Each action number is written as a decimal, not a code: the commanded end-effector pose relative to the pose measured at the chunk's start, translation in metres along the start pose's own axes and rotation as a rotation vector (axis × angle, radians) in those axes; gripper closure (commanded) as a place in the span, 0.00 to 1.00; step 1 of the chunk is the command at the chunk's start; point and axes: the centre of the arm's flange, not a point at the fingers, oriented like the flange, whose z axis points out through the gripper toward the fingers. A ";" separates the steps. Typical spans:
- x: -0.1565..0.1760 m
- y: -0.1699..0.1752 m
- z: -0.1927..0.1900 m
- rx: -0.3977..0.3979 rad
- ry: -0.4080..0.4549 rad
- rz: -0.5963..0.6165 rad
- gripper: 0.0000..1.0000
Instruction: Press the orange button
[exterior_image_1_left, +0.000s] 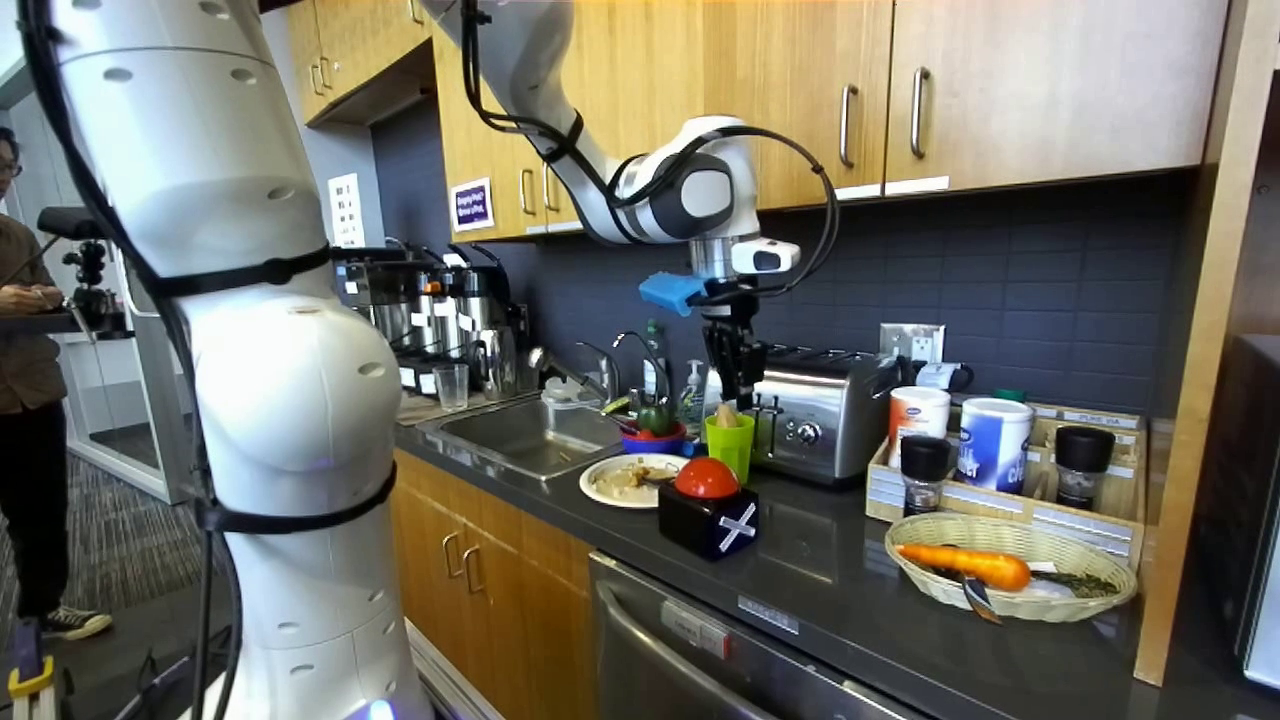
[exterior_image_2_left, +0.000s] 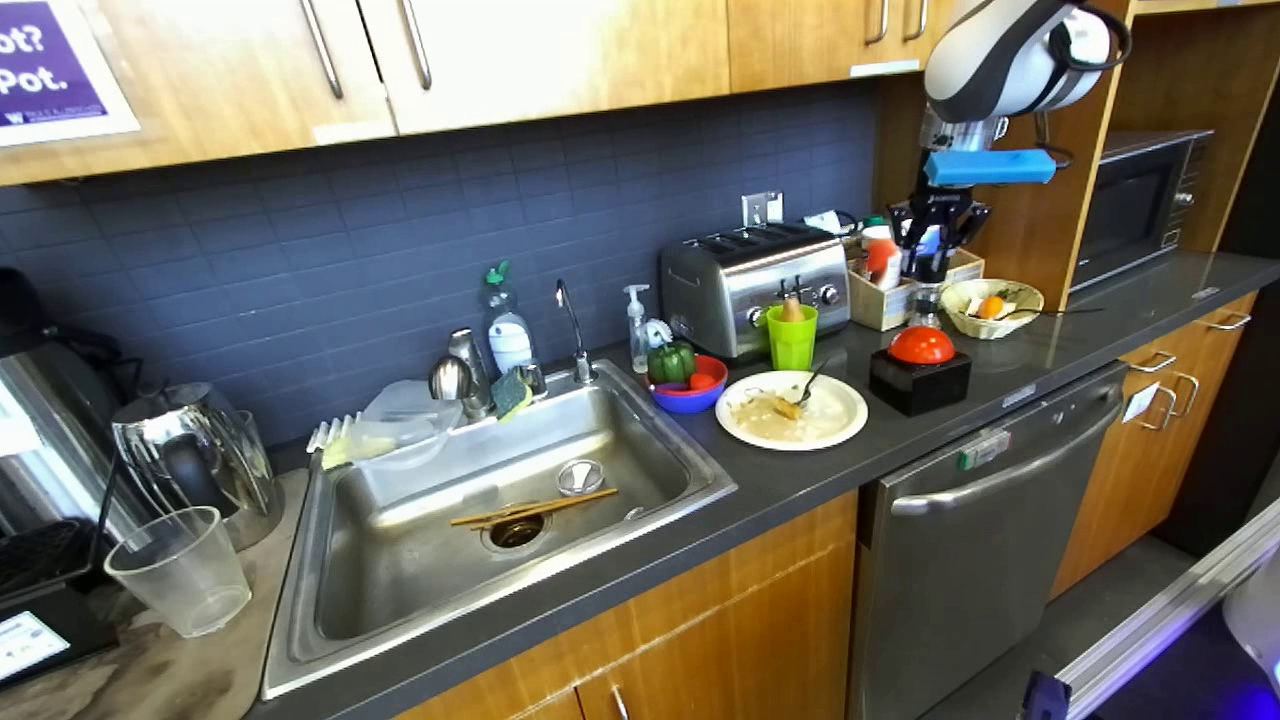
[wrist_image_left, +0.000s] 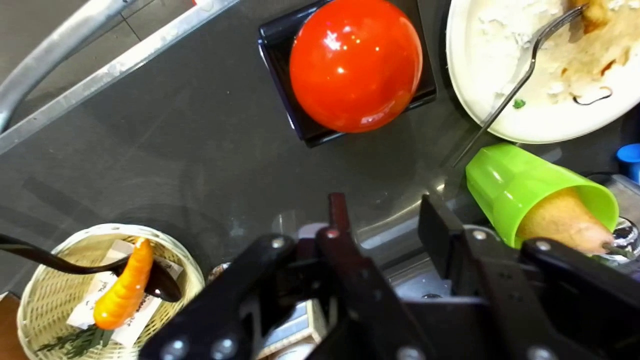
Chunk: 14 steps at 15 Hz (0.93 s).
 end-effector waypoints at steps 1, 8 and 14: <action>-0.003 0.003 0.002 -0.024 0.001 0.025 0.88; -0.024 0.009 0.018 -0.052 -0.098 0.027 1.00; -0.036 0.006 0.019 -0.052 -0.117 0.016 1.00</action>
